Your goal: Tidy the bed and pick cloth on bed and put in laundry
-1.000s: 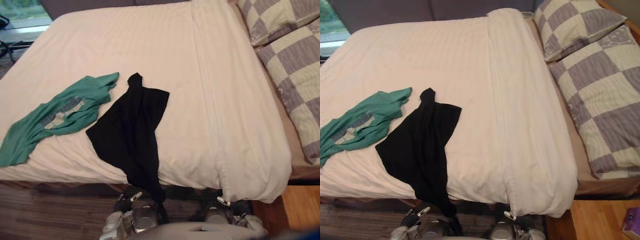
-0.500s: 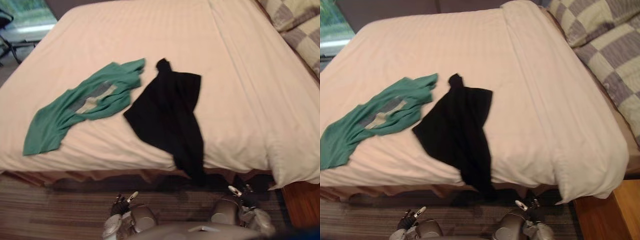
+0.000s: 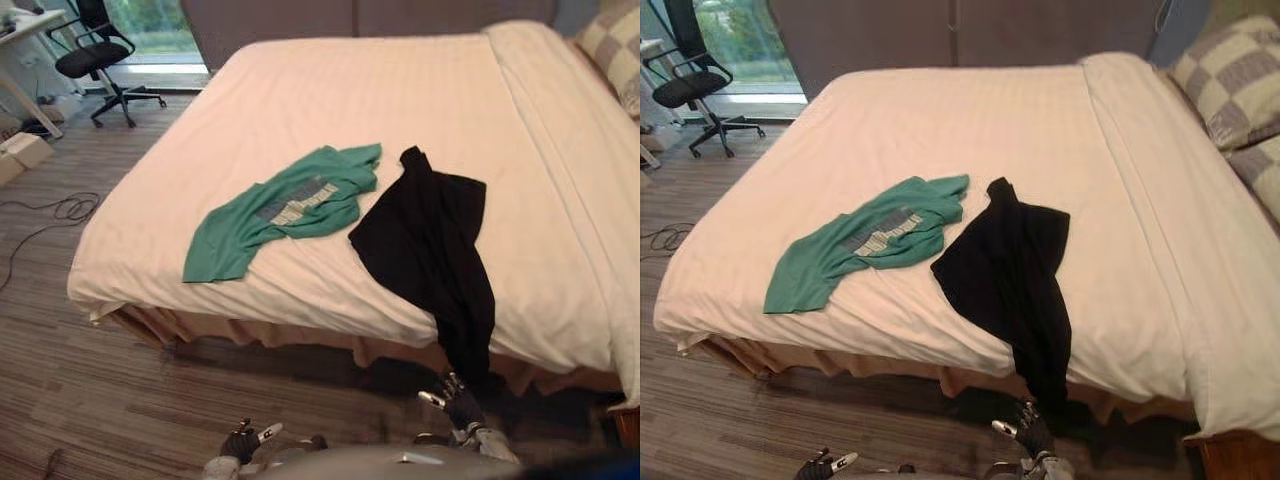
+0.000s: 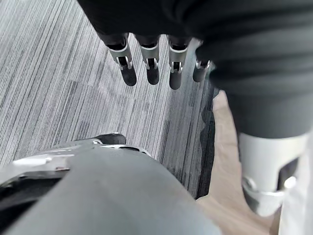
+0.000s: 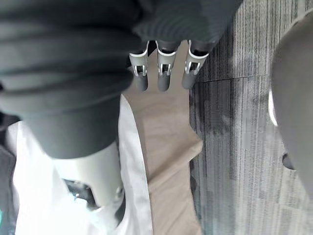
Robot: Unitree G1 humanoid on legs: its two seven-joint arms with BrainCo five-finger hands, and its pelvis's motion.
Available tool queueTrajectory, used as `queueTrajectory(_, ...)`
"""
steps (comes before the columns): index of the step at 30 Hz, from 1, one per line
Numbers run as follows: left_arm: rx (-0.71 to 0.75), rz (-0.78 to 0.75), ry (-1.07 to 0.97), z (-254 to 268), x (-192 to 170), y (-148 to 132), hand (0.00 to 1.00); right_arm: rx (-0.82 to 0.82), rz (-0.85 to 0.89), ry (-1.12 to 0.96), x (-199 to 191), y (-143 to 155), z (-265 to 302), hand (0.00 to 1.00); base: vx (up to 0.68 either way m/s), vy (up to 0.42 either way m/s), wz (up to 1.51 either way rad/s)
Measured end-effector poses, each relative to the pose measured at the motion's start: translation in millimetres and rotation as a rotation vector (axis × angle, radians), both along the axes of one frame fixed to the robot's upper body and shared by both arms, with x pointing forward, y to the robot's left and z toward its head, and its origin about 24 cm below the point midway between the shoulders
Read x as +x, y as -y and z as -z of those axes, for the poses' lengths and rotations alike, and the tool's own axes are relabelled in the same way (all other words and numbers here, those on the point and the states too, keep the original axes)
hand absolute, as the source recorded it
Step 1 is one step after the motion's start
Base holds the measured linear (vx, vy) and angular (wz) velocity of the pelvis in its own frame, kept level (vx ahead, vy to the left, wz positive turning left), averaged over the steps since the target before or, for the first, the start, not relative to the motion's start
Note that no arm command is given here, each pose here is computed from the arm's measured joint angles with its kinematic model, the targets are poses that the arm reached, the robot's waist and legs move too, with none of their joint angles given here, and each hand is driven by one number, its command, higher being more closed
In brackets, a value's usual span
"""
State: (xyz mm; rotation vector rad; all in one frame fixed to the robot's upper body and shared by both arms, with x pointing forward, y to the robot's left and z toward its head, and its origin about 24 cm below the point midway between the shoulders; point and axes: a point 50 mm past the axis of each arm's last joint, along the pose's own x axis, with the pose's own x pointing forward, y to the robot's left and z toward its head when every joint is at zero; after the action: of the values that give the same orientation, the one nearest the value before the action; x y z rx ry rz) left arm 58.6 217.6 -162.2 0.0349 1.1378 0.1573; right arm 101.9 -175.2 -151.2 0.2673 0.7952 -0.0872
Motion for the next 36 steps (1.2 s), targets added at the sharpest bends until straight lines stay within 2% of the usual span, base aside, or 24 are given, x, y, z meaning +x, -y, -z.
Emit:
queueTrajectory(5,-0.04,0.022,-0.023,-0.1,-3.2,-4.2,0.0,0.017,-0.006,-0.033,-2.6,-0.7,2.2,0.0,0.01,0.071,-0.13)
queueTrajectory(16,-0.065,-0.036,-0.04,0.1,-5.5,-7.5,0.0,0.074,-0.012,-0.077,-4.8,-4.9,4.7,0.0,-0.06,0.005,-0.18)
queueTrajectory(19,-0.085,-0.055,-0.019,0.8,-2.7,-0.8,0.0,0.041,-0.009,-0.044,-0.5,3.1,0.3,0.0,-0.06,0.017,-0.21)
queueTrajectory(29,-0.207,0.06,-0.005,2.1,-0.4,18.3,0.0,0.014,-0.023,-0.04,3.0,11.1,-1.2,0.0,0.06,0.015,-0.28)
queueTrajectory(36,-0.224,0.099,-0.055,3.3,-1.6,19.0,0.0,0.009,-0.018,-0.033,8.5,12.9,-2.2,0.0,0.07,0.017,-0.03)
